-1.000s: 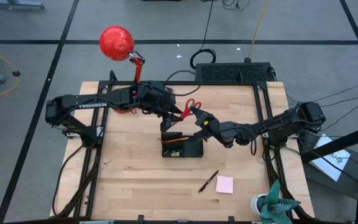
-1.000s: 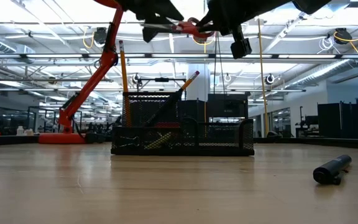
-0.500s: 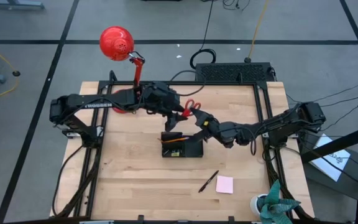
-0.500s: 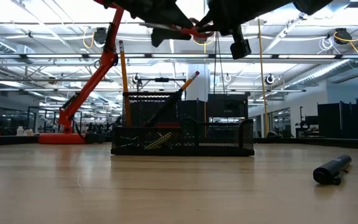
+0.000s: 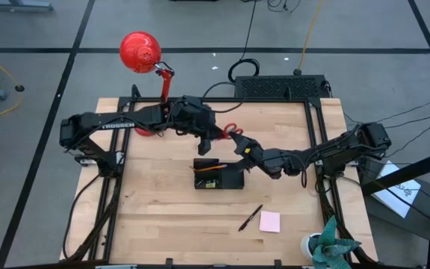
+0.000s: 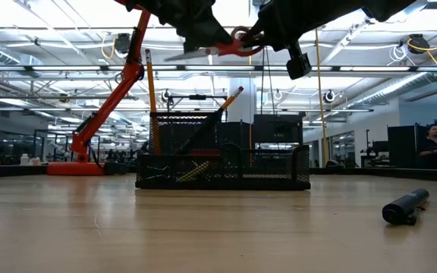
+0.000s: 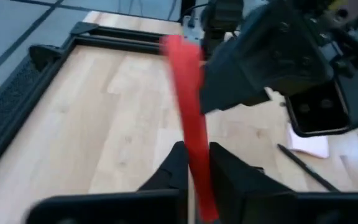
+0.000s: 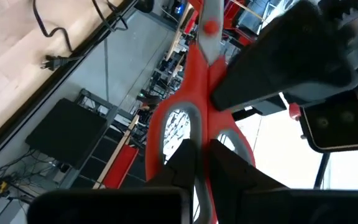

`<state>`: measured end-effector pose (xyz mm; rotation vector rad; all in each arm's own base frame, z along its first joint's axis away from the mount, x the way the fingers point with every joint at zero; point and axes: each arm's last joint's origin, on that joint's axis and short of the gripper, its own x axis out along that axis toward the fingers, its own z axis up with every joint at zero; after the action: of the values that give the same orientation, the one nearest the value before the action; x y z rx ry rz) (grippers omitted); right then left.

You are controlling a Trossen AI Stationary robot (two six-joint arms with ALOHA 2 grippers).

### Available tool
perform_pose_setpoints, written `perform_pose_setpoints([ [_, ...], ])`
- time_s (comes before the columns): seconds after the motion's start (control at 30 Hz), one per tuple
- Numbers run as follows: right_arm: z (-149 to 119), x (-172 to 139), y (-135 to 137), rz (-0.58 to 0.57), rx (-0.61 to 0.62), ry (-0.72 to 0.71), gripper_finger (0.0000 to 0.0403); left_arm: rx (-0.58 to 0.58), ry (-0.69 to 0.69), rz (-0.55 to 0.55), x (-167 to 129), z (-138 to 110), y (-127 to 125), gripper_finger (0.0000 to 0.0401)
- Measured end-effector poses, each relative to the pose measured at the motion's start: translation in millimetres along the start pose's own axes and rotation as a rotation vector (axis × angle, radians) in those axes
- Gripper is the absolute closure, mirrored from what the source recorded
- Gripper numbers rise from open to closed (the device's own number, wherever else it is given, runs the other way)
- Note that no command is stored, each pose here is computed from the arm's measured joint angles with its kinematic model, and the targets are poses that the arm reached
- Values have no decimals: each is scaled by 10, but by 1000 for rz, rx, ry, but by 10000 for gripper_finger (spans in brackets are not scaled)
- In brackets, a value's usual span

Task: Pick and place office supplies into organizer
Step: Put the scissors into the top left section of the desk organizer

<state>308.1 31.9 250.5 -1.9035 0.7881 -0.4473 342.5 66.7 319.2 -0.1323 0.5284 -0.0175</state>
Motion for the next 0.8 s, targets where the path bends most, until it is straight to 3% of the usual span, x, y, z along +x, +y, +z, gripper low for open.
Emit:
perform_pose_setpoints([
  [0.07, 3, -2, 2, 0, 0, -1, 387, 19, 3, 6, 0, -3, 5, 382],
  [0.8, 64, -80, 1, 8, 45, -18, 357, 102, 2, -27, 60, -15, -22, 382],
])
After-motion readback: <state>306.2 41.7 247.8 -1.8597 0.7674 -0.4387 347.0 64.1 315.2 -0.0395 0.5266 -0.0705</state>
